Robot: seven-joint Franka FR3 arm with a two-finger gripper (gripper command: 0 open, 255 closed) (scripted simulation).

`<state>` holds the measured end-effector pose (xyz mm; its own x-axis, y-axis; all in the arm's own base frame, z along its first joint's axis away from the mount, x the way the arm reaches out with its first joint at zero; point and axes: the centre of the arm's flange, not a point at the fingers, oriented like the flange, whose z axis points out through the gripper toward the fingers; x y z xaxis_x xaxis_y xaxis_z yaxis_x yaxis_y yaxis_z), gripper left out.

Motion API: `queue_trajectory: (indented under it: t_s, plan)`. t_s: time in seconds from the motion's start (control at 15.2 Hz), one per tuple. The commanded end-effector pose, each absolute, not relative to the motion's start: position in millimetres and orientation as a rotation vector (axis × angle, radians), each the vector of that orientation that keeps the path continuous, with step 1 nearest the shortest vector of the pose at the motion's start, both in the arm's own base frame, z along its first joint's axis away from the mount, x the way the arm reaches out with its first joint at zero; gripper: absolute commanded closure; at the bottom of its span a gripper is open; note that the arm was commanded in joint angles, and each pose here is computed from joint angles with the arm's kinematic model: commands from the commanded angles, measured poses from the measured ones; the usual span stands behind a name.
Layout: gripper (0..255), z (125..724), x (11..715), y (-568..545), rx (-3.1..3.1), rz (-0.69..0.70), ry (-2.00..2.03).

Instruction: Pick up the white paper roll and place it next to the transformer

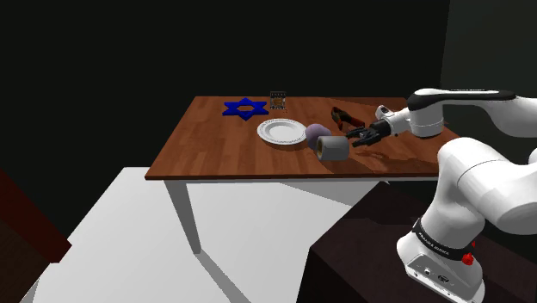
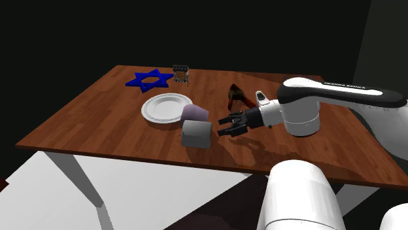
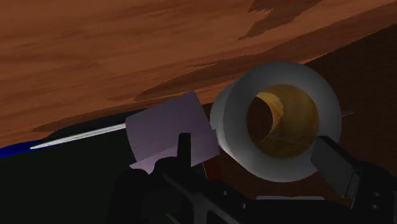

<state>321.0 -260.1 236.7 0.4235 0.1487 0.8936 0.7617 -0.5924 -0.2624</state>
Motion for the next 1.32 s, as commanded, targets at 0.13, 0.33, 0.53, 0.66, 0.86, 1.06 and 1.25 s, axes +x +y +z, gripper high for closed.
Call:
queue_trajectory:
  t_s: [0.13,0.33,0.53,0.66,0.86,1.06,1.25]
  plan:
    - [0,218,334,-248,-1.971,-1.180,-0.781]
    - [0,213,342,-235,-1.971,-1.180,-0.781]
    - [0,210,346,-228,-1.971,-1.180,-0.781]
    - [0,210,346,-228,-1.971,-1.180,-0.781]
    - [0,210,346,-228,-1.971,-1.180,-0.781]
    - [255,210,346,-228,-1.971,-1.180,-0.781]
    - [255,210,346,-228,-1.971,-1.180,-0.781]
